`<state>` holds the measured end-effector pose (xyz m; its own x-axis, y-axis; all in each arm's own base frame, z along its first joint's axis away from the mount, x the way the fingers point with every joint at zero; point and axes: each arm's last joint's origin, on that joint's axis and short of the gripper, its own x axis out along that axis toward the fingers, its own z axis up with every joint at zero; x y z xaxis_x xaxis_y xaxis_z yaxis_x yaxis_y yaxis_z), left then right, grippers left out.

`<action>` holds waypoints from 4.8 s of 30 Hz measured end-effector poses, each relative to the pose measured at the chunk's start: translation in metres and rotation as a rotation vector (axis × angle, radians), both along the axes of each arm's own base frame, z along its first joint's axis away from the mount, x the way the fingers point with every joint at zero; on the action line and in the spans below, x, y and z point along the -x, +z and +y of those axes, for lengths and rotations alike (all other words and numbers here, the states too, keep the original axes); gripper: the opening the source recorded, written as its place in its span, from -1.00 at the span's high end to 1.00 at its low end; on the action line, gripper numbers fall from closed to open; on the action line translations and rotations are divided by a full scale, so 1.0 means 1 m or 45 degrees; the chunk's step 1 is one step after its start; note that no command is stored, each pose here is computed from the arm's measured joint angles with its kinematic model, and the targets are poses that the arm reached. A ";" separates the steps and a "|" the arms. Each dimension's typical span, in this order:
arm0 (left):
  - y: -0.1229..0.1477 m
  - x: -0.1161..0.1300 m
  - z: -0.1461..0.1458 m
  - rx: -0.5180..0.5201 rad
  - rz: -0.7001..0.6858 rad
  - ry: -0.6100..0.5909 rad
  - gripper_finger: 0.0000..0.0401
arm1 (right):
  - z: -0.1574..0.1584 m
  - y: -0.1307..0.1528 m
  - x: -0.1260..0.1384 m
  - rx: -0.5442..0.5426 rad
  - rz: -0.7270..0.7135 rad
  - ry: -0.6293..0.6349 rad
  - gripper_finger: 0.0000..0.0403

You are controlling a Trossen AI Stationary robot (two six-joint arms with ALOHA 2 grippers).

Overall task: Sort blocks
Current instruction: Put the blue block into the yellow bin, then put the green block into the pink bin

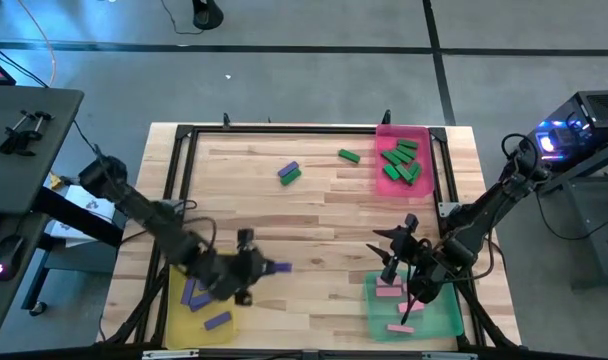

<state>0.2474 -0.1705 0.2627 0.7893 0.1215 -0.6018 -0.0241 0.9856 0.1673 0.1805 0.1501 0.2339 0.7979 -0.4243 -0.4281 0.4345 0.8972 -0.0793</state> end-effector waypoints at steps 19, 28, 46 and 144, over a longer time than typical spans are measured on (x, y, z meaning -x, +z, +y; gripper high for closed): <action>-0.024 0.101 -0.063 0.853 0.518 0.553 0.71 | 0.000 -0.012 -0.009 0.101 0.017 -0.057 0.15; -0.062 0.120 -0.095 0.938 0.795 0.808 0.71 | 0.002 -0.019 -0.015 0.104 0.028 -0.069 0.15; -0.113 0.094 -0.114 0.911 1.049 0.863 0.61 | -0.009 -0.021 -0.033 -0.205 0.172 -0.006 0.15; -0.033 0.029 -0.005 0.106 -0.473 0.864 -0.05 | -0.233 -0.104 -0.182 -0.238 0.943 0.548 -0.24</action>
